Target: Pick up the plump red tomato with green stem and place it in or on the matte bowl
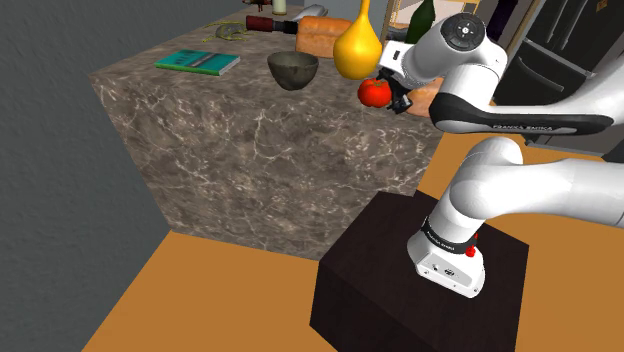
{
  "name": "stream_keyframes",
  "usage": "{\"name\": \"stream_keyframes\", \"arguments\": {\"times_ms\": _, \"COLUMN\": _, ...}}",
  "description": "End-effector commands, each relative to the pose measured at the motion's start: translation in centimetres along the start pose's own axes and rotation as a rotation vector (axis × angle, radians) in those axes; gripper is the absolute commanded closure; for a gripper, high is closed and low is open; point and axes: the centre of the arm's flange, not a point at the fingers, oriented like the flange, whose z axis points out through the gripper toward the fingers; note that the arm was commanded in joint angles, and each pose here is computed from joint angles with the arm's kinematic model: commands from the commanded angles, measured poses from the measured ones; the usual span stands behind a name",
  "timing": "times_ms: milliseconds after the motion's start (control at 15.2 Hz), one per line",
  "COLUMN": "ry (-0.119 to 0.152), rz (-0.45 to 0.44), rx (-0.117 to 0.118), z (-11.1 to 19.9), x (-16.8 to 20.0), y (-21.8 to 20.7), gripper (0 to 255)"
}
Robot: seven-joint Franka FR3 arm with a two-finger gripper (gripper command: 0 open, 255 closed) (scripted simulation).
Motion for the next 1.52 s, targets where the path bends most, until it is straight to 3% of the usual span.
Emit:
{"name": "stream_keyframes", "arguments": {"times_ms": 0, "ry": 0.000, "rz": 0.000, "rx": 0.000, "z": 0.2, "x": 0.0, "y": 0.0, "gripper": 0}}
{"name": "stream_keyframes", "arguments": {"times_ms": 330, "ry": 0.000, "rz": 0.000, "rx": 0.000, "z": 0.2, "x": 0.0, "y": 0.0, "gripper": 0}}
{"name": "stream_keyframes", "arguments": {"times_ms": 396, "ry": 0.000, "rz": 0.000, "rx": 0.000, "z": 0.2, "x": 0.0, "y": 0.0, "gripper": 255}}
{"name": "stream_keyframes", "arguments": {"times_ms": 990, "ry": 0.000, "rz": 0.000, "rx": -0.001, "z": 0.2, "x": 0.0, "y": 0.0, "gripper": 255}}
{"name": "stream_keyframes", "arguments": {"times_ms": 1452, "ry": 0.000, "rz": 0.000, "rx": -0.001, "z": -2.2, "x": -1.0, "y": 2.6, "gripper": 255}}
